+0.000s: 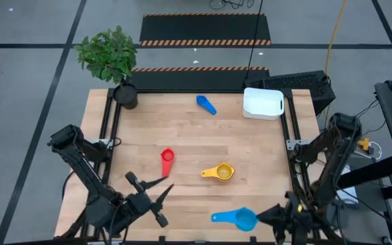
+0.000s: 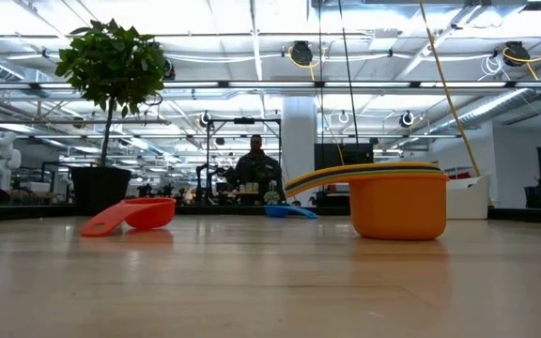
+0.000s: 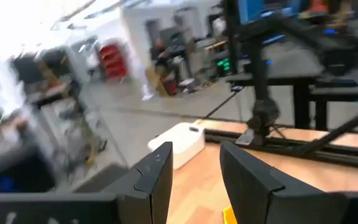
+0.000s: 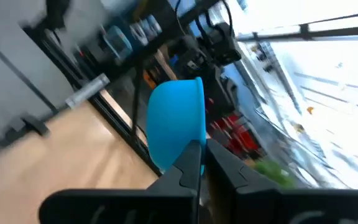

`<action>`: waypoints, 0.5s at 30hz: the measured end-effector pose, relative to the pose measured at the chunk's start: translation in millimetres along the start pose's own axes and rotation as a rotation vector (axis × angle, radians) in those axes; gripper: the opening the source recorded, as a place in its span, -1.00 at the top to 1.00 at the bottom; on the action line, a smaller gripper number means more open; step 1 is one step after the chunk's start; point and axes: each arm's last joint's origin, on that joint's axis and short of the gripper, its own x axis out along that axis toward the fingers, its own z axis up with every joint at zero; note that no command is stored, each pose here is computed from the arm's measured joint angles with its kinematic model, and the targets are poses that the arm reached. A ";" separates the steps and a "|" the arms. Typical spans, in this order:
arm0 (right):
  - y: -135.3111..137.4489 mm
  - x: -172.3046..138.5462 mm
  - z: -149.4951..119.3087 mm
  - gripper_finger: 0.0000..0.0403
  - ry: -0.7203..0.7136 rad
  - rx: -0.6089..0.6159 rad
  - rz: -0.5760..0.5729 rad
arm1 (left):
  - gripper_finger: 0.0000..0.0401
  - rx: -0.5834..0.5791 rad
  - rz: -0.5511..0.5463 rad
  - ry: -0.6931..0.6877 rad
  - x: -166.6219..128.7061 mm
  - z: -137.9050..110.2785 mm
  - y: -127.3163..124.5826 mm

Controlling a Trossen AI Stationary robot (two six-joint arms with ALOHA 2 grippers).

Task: Nest measuring cups in basket
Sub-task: Stack the light blue measuring on top of the yellow measuring cup

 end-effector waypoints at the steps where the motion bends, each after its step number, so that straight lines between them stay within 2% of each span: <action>1: -2.3 -1.6 -7.1 0.99 -0.031 0.031 0.016 | 0.32 0.041 -0.032 -0.022 -1.5 -0.2 -1.6; 3: -8.0 -2.9 -19.5 0.99 -0.100 0.105 0.049 | 0.32 0.148 -0.128 -0.087 -2.6 -3.0 -7.5; 7: -17.4 1.9 -40.3 0.99 -0.184 0.243 0.076 | 0.32 0.363 -0.404 -0.223 2.0 -15.3 -22.6; 12: -15.2 14.6 -56.5 0.99 -0.230 0.282 0.125 | 0.32 0.474 -0.530 -0.260 30.0 -27.6 -30.3; 15: -14.6 20.9 -60.4 0.99 -0.205 0.280 0.109 | 0.32 0.522 -0.586 -0.282 43.1 -35.9 -36.6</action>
